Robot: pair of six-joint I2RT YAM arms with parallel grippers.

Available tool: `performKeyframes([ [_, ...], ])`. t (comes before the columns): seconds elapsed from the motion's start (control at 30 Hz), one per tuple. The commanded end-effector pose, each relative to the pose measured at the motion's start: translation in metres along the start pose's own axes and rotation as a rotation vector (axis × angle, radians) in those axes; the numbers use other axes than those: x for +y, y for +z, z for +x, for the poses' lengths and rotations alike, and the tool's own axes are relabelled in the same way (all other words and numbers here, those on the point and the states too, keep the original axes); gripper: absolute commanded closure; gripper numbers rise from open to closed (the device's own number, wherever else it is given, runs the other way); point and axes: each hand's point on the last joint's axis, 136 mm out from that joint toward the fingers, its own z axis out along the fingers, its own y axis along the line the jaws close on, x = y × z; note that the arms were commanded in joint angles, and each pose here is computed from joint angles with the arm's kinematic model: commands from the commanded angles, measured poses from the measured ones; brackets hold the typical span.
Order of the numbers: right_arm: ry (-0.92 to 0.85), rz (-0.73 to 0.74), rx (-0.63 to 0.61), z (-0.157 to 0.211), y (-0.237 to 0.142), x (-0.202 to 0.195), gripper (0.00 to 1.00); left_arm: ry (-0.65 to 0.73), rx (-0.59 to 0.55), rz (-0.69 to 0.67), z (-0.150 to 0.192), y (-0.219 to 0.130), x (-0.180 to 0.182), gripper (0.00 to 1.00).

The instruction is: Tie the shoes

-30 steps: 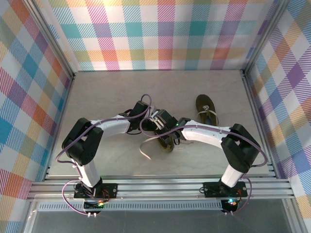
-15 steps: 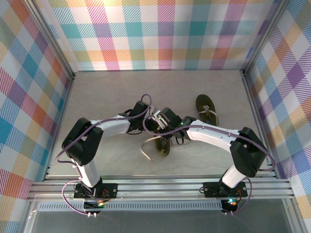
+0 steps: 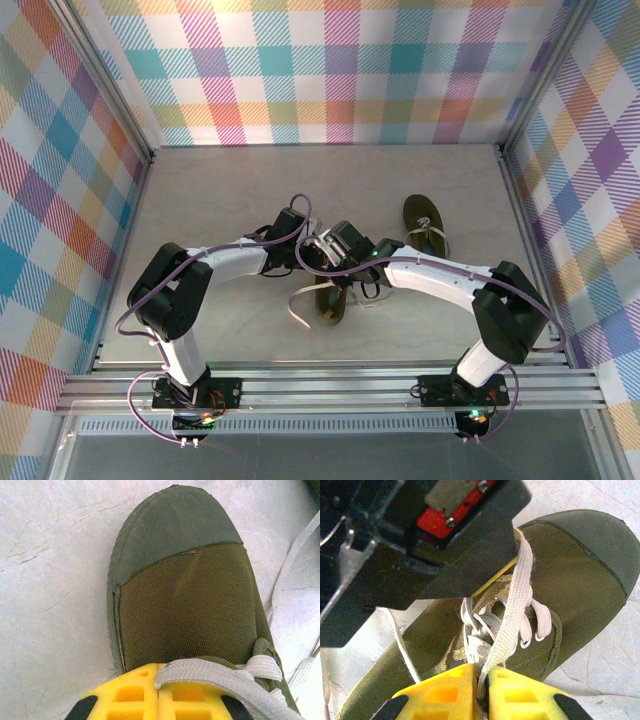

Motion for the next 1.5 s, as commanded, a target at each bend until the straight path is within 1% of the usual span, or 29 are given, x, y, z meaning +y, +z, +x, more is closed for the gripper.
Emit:
performKeyframes([
  [0.0, 0.033, -0.01, -0.029, -0.015, 0.0, 0.001, 0.84, -0.012, 0.004, -0.01, 0.004, -0.001, 0.007, 1.0],
  [0.13, 0.037, -0.01, -0.023, -0.014, 0.002, 0.001, 0.84, -0.012, 0.007, -0.013, 0.005, -0.001, 0.008, 1.0],
  [0.33, 0.038, -0.016, -0.021, -0.013, 0.001, 0.001, 0.91, -0.012, 0.007, -0.011, 0.005, 0.0, 0.007, 1.0],
  [0.53, 0.035, -0.063, -0.043, -0.014, -0.005, 0.008, 0.94, -0.013, 0.009, -0.015, 0.006, 0.0, 0.008, 1.0],
  [1.03, -0.023, -0.168, 0.001, 0.008, -0.011, 0.022, 0.93, -0.015, 0.014, -0.023, 0.007, 0.001, 0.01, 1.0],
  [1.3, -0.041, -0.162, 0.054, 0.018, -0.011, 0.021, 0.92, -0.015, 0.012, -0.021, 0.006, 0.0, 0.01, 1.0],
  [1.47, -0.031, -0.133, 0.052, 0.018, -0.014, 0.015, 0.92, -0.013, 0.013, -0.024, 0.006, 0.0, 0.01, 1.0],
])
